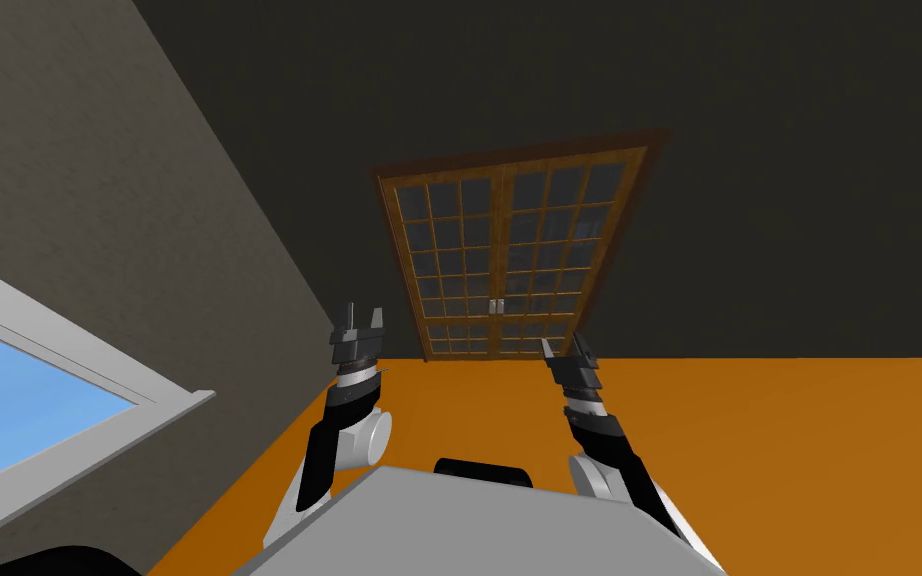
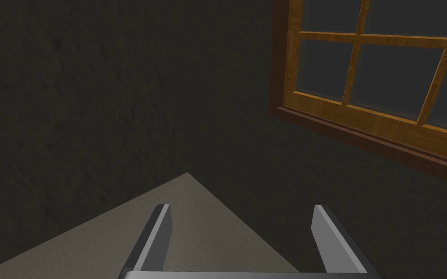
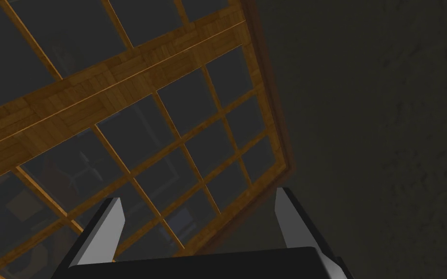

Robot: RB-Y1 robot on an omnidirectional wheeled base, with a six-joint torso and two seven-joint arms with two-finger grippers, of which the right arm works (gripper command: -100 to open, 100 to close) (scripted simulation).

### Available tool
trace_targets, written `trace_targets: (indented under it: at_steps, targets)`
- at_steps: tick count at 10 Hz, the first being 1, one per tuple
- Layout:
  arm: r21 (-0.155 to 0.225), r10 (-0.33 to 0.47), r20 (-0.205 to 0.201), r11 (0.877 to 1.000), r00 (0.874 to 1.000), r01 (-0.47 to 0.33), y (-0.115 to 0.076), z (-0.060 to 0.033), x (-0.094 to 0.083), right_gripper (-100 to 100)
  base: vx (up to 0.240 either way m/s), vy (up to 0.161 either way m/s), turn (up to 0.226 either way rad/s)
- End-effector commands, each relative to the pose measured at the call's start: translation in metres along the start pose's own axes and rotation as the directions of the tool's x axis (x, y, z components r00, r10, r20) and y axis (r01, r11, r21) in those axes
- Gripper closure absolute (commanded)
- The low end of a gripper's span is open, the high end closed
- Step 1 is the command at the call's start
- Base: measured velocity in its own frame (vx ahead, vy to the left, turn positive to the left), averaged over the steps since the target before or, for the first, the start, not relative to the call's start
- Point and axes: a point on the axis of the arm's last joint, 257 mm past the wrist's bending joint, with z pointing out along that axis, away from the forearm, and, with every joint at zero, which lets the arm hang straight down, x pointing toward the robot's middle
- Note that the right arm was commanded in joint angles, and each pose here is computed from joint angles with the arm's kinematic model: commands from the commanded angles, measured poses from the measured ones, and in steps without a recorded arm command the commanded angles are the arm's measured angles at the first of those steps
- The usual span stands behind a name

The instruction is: Pull the door open

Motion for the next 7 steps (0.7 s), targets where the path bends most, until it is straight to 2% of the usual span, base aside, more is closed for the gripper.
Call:
trace_targets:
  at_steps: [1, 4, 7]
  targets:
    - [0.015, 0.052, 0.008, 0.999, 0.999, -0.052, -0.011, -0.0024, -0.004, -100, 0.098, -0.012, 0.060]
    - [0.043, 0.146, 0.028, 0.988, 0.989, -0.147, -0.031, -0.0092, -0.012, -100, 0.088, -0.003, 0.057]
    - [0.068, 0.238, 0.056, 0.968, 0.970, -0.242, -0.051, -0.0171, -0.021, -100, 0.106, -0.014, 0.057]
